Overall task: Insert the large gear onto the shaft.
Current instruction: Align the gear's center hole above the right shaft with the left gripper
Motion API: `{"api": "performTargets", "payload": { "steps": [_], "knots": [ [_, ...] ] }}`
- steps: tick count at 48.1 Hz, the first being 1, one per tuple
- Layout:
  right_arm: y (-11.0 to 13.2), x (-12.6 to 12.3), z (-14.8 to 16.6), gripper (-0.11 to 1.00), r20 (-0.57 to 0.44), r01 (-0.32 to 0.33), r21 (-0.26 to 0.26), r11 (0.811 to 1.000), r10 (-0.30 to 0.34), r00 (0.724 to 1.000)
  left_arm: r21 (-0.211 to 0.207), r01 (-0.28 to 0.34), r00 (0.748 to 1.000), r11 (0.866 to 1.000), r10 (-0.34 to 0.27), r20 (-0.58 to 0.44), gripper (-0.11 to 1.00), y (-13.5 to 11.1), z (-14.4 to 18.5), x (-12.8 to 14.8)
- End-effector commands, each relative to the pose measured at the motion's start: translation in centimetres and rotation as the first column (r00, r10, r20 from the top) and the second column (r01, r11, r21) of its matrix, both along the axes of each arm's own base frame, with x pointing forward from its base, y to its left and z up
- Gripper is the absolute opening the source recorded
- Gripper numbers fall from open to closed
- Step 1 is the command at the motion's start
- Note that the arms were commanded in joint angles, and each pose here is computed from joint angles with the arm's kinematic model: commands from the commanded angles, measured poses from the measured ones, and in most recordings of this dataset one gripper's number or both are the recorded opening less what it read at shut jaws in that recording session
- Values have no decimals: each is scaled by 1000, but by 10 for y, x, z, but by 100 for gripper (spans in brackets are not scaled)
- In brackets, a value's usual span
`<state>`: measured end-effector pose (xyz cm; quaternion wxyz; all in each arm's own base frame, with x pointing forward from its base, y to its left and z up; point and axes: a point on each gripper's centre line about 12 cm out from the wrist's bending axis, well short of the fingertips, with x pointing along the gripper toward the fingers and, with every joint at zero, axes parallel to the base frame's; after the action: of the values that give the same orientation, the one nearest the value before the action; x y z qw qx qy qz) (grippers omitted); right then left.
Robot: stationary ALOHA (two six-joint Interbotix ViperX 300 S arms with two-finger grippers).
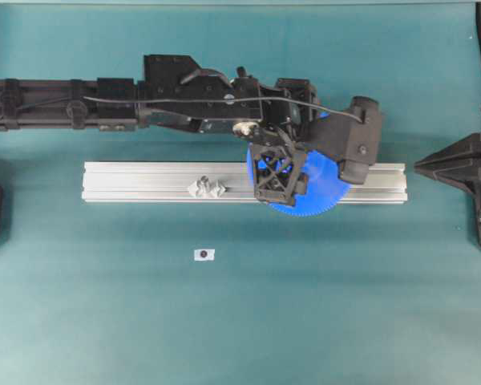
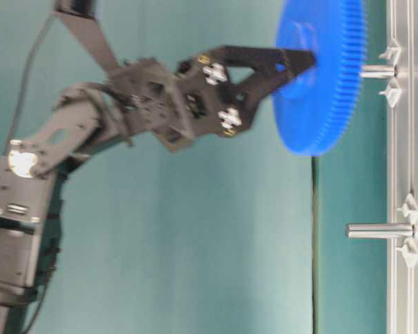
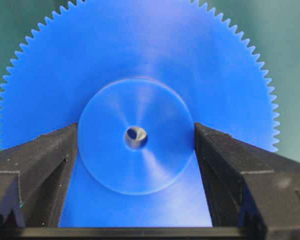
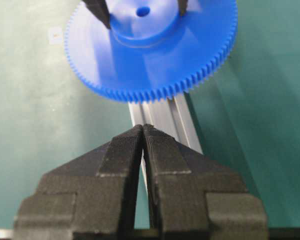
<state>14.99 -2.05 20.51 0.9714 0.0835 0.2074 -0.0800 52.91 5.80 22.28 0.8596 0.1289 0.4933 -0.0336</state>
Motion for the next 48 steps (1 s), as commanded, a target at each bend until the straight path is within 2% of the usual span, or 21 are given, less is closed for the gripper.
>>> {"api": "performTargets", "payload": {
  "steps": [1,16,31,48],
  "knots": [
    [-1,2,4,13,15,7,6,1000,-7,1000,4,-8,999,1000,8,43,78,3,11,0],
    [-1,2,5,13,16,6,6,1000,-6,1000,-4,-22,999,1000,22,31,78,6,-4,2],
    [-1,2,5,13,15,5,6,1000,-6,1000,-26,-63,998,998,63,-8,78,8,-13,-14],
    [-1,2,5,13,16,5,6,1000,-6,1000,-28,-66,998,997,65,-25,78,8,-17,-19]
  ]
}}
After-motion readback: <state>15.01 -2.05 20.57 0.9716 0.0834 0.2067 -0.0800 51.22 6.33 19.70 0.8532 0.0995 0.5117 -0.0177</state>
